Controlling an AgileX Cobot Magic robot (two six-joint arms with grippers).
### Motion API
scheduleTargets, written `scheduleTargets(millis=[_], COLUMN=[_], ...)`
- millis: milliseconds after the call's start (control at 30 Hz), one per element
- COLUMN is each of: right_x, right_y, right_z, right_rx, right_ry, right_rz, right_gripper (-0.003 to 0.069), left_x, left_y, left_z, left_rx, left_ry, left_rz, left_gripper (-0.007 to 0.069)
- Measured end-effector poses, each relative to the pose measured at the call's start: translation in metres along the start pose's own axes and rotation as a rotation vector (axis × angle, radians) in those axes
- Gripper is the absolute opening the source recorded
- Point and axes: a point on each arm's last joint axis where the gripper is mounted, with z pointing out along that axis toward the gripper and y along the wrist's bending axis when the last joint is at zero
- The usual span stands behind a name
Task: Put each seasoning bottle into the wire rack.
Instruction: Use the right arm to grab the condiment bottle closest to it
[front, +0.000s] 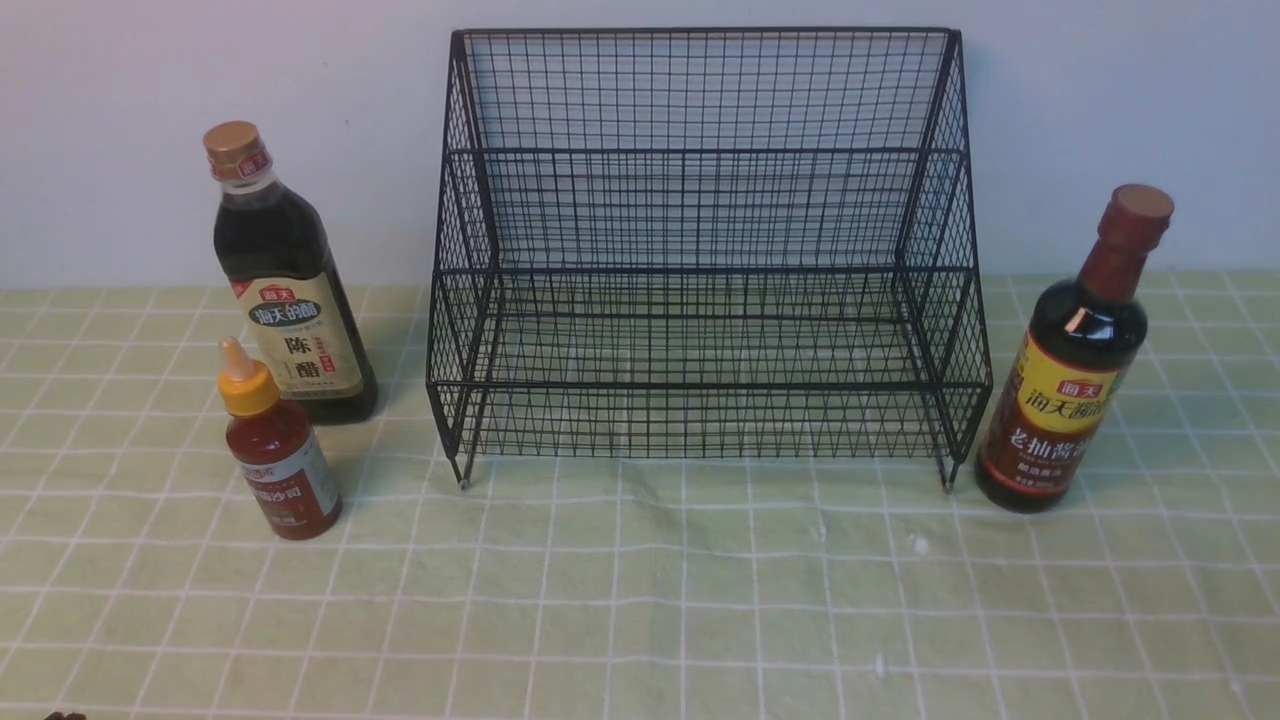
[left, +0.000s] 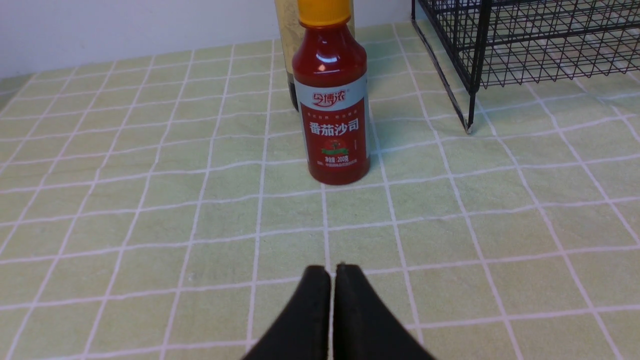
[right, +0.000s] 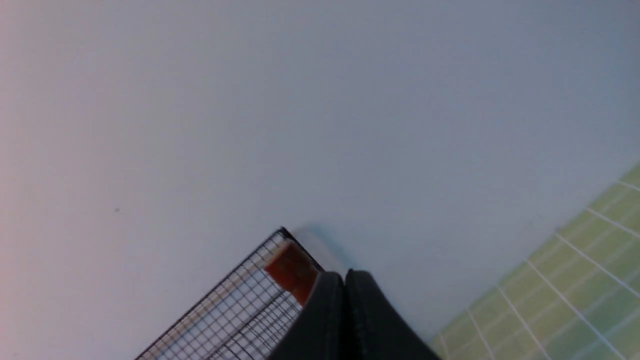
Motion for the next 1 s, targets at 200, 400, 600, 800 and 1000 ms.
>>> scheduleTargets(millis=[200,400,600,800,1000], right_x=[-0.049,-0.067,-0.075,-0.070,-0.049], right_y=[0.069,0.109,0.129,0.131,0.115], right_z=[0.020,0.074,0.139,0.189,0.234], right_rx=[-0.099,-0.098,-0.114,-0.108,-0.065], right_ry=[0.202,0.552,0.710,0.751,0.786], right_rz=[-0.292,-0.523,-0.651,-0.693,-0.672], right_gripper=[-0.0015,-0.0015,0.0060,0.0248,0.0515], left_x=[0.000,0.000,0.000,0.000,0.000], left_y=[0.000,0.000,0.000,0.000,0.000], left_z=[0.000,0.000,0.000,0.000,0.000], left_rx=[0.000,0.000,0.000,0.000,0.000], left_ry=[0.000,0.000,0.000,0.000,0.000], left_rz=[0.000,0.000,0.000,0.000,0.000], left_gripper=[-0.0006,-0.0006,-0.0006,-0.0006,-0.0006])
